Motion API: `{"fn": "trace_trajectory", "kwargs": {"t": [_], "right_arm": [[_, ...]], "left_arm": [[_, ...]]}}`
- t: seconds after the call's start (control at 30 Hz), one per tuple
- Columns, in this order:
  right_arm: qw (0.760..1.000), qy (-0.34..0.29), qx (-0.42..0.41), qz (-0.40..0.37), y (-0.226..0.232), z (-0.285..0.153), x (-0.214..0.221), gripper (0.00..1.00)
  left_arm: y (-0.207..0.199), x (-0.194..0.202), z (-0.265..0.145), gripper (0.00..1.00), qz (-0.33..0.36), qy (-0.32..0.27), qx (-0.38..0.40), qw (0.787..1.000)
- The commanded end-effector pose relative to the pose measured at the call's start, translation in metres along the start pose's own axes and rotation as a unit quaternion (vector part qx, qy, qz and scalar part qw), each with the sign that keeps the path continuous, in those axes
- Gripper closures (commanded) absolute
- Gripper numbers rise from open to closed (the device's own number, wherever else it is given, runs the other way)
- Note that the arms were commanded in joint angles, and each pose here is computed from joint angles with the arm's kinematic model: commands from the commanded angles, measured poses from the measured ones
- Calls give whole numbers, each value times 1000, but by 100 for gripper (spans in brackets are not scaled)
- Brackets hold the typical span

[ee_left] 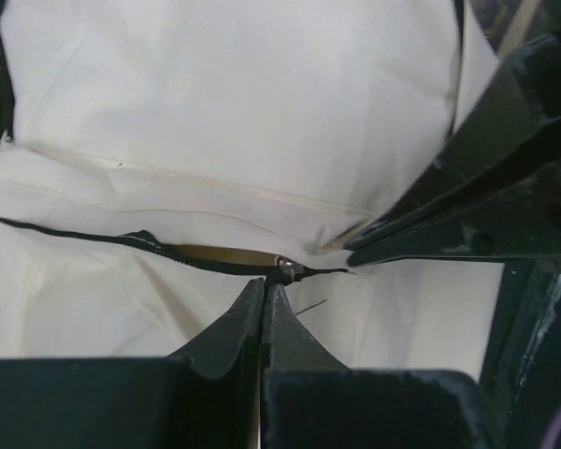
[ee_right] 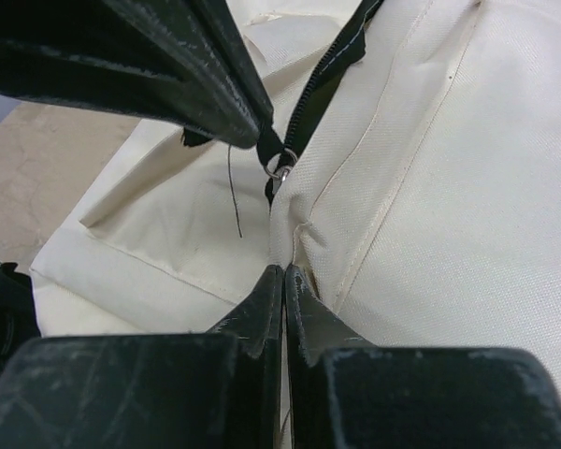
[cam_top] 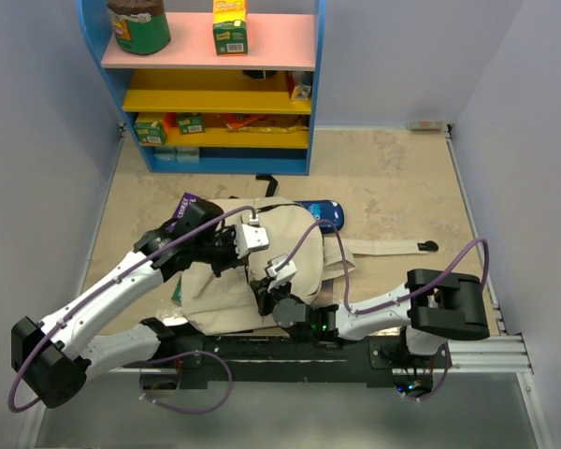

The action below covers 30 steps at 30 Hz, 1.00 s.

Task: Pack the student bag
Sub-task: Zip the student bag at the center of the board.

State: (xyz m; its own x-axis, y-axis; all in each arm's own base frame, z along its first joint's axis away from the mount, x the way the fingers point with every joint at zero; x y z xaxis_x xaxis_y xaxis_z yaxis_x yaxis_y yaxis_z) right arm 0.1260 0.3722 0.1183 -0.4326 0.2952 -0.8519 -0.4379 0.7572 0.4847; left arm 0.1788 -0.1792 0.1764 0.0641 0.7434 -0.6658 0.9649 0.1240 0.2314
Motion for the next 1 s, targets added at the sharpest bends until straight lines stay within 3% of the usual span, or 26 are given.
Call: {"fn": "trace_trajectory", "kwargs": {"t": [0.0, 0.13, 0.37, 0.53, 0.63, 0.97], "right_arm": [[1000, 6, 6, 10, -9, -11, 3, 100], [1000, 16, 8, 7, -12, -16, 14, 100], [999, 34, 8, 4, -12, -26, 37, 100], [999, 44, 13, 17, -13, -34, 50, 100], [998, 44, 23, 24, -16, -43, 57, 100], [999, 43, 10, 21, 1, -42, 58, 100]], "left_arm": [[55, -9, -8, 100, 14, -2, -169, 986], [83, -6, -14, 100, 4, 18, -248, 968], [113, -2, -10, 100, -13, 43, -309, 950], [158, 16, -16, 100, -51, 79, -374, 923], [183, 25, -17, 100, -71, 80, -383, 917], [201, 19, 2, 100, -72, 56, -376, 922]]}}
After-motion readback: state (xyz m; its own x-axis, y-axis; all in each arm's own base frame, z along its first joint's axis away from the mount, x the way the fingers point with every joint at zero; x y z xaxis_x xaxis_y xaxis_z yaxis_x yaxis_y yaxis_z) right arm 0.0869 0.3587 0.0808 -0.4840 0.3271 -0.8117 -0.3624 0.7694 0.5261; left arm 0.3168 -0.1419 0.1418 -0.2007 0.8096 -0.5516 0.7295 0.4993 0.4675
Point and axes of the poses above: each gripper's point midway between its finger pads, its own z axis out along the fingers, its own y axis along the line the jaws close on, x = y × z, the point moved 3 cm from there along -z, back along the fingers, and after that the axes turned 13 degrees about z, right-handed, at the moved point
